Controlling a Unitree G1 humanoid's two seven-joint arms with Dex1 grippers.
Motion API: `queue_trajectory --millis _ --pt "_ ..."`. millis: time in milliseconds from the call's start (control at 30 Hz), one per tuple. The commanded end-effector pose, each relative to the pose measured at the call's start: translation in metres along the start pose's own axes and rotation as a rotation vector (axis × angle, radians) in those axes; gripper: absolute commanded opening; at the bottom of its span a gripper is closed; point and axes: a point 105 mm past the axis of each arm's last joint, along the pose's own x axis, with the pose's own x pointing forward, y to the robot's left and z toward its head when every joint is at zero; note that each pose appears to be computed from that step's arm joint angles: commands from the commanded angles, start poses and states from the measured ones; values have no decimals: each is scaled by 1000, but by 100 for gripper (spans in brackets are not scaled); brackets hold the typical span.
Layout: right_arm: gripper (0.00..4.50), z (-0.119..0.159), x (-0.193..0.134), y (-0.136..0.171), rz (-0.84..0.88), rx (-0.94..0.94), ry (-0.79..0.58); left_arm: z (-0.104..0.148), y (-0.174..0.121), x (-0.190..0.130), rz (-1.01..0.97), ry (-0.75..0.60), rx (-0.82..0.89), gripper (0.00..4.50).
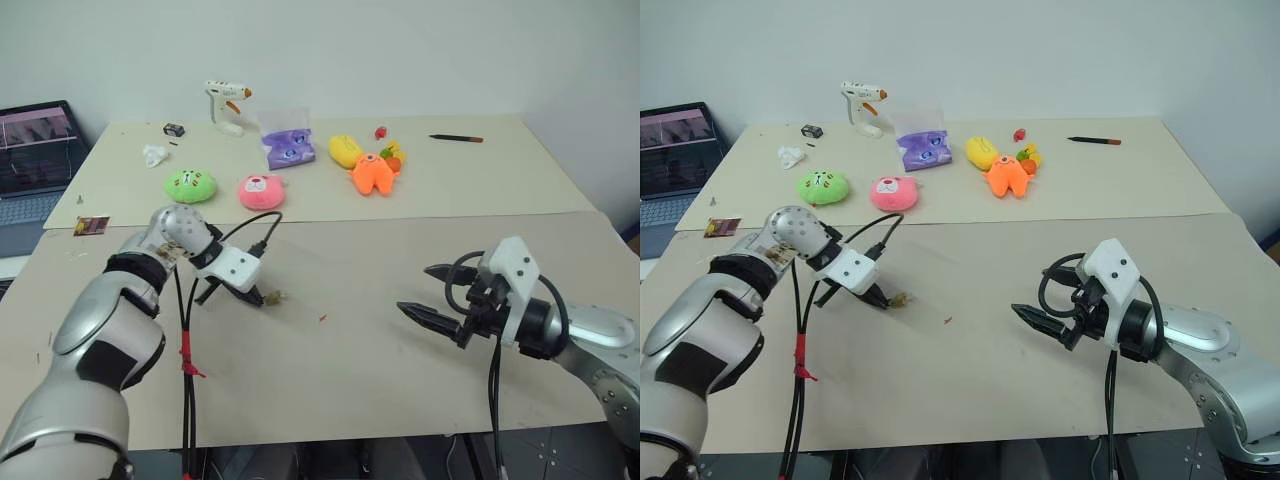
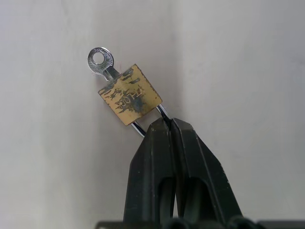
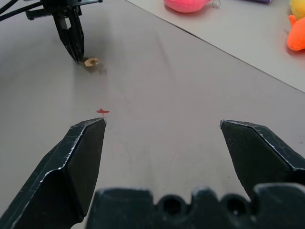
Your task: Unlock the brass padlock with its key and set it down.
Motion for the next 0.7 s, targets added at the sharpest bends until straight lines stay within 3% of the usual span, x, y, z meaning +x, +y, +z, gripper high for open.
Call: queue_trajectory --millis 33,200,433,533,700 --pt "450 11 4 -1 11 -48 -47 8 -13 -6 12 -105 -105 8" --pt "450 11 10 0 35 -50 -55 21 -37 -6 13 -183 -197 8" --pt "450 12 15 1 63 -54 -63 30 -52 3 35 -112 -127 8" --pt "450 12 16 -1 66 -58 -64 25 -47 2 63 -60 -86 79" --pt "450 13 15 -1 67 -65 -63 25 -38 0 86 -28 -28 240"
